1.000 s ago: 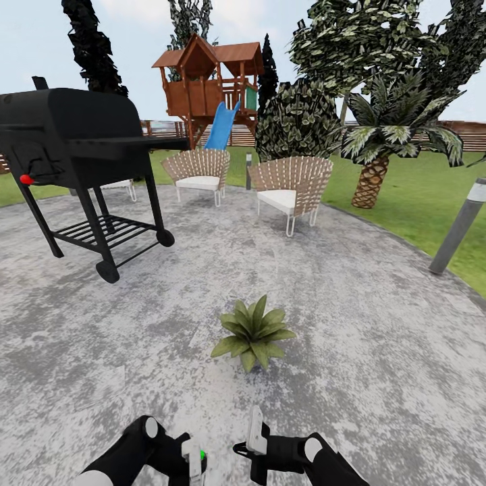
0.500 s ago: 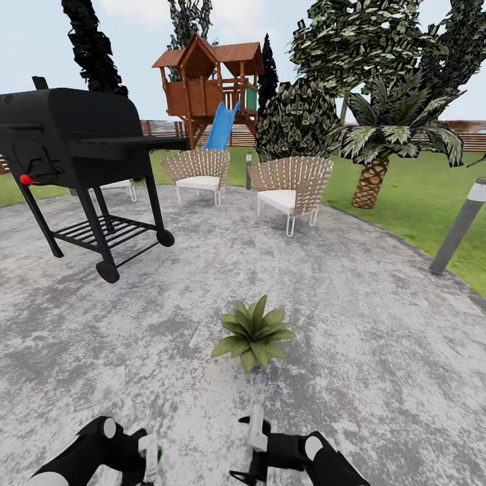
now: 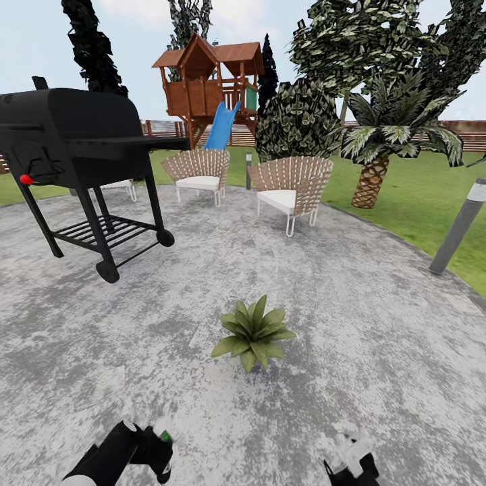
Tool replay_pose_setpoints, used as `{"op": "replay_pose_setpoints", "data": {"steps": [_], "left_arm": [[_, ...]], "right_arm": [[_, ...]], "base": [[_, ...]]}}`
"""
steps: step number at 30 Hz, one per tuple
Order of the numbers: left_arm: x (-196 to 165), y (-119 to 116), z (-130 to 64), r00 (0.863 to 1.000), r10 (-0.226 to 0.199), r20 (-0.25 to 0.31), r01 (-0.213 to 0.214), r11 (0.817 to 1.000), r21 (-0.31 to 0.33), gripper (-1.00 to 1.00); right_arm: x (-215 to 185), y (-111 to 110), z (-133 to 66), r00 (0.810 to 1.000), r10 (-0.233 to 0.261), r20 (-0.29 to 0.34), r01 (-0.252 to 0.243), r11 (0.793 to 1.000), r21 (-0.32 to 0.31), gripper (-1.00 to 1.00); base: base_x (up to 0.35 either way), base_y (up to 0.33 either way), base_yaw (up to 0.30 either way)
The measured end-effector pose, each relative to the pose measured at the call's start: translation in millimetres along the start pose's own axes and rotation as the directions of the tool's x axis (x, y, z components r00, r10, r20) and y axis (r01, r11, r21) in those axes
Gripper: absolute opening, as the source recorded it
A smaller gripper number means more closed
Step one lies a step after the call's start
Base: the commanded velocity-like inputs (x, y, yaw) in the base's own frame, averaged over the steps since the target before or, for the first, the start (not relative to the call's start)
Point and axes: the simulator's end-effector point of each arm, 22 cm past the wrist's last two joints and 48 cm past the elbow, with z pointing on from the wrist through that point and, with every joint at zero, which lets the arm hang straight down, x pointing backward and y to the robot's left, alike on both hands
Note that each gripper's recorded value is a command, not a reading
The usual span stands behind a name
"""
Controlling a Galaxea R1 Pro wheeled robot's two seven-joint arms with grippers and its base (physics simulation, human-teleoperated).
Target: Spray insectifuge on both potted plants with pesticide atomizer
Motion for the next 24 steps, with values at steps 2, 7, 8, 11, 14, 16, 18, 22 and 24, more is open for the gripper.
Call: {"op": "replay_pose_setpoints", "data": {"steps": [2, 7, 8, 11, 14, 16, 18, 22, 24], "left_arm": [[6.5, -4.6, 1.1, 0.998, -0.057, -0.028, 0.057, 0.998, 0.012, -1.0], [-1.0, -12.8, -0.2, 0.982, -0.186, -0.032, 0.188, 0.981, 0.048, -1.0], [-4.2, -13.1, -2.3, 0.975, -0.213, -0.059, 0.216, 0.975, 0.048, -1.0], [-12.3, -7.4, -10.0, 0.958, -0.26, -0.12, 0.267, 0.963, 0.039, -1.0], [-3.1, -0.4, -18.3, 0.936, -0.296, -0.19, 0.306, 0.952, 0.025, -1.0], [-6.7, -0.9, -24.0, 0.926, -0.315, -0.209, 0.331, 0.942, 0.047, -1.0], [-11.0, -3.5, -29.5, 0.922, -0.32, -0.22, 0.345, 0.935, 0.085, -1.0], [-0.5, 1.7, -31.4, 0.925, -0.278, -0.258, 0.302, 0.951, 0.061, -1.0], [7.3, 6.3, -32.8, 0.927, -0.244, -0.286, 0.266, 0.963, 0.04, -1.0]], "right_arm": [[14.1, -15.9, -10.4, 0.994, 0.107, 0.001, -0.106, 0.988, 0.109, 1.0], [33.3, -49.0, -23.9, 0.954, 0.298, 0.022, -0.292, 0.915, 0.279, 1.0], [34.1, -50.6, -24.5, 0.951, 0.309, 0.024, -0.303, 0.909, 0.287, 1.0], [35.6, -53.3, -25.5, 0.944, 0.329, 0.028, -0.322, 0.897, 0.302, 1.0], [37.6, -58.9, -27.1, 0.938, 0.344, 0.033, -0.336, 0.886, 0.32, 1.0], [38.4, -59.1, -27.5, 0.932, 0.36, 0.036, -0.351, 0.877, 0.329, 1.0], [38.3, -58.3, -27.4, 0.929, 0.369, 0.038, -0.36, 0.872, 0.332, 1.0], [39.1, -57.5, -27.4, 0.928, 0.37, 0.036, -0.361, 0.871, 0.332, 1.0], [39.3, -57.3, -27.5, 0.928, 0.371, 0.036, -0.361, 0.871, 0.332, 1.0]], "base": [[0.0, 0.0, 0.0], [0.0, 0.0, 0.0], [0.0, 0.0, 0.0], [0.0, 0.0, 0.0], [0.0, 0.0, 0.0], [0.0, 0.0, -0.014], [0.0, 0.0, -0.159], [0.0, 0.0, -0.262], [0.0, 0.0, -0.292]]}}
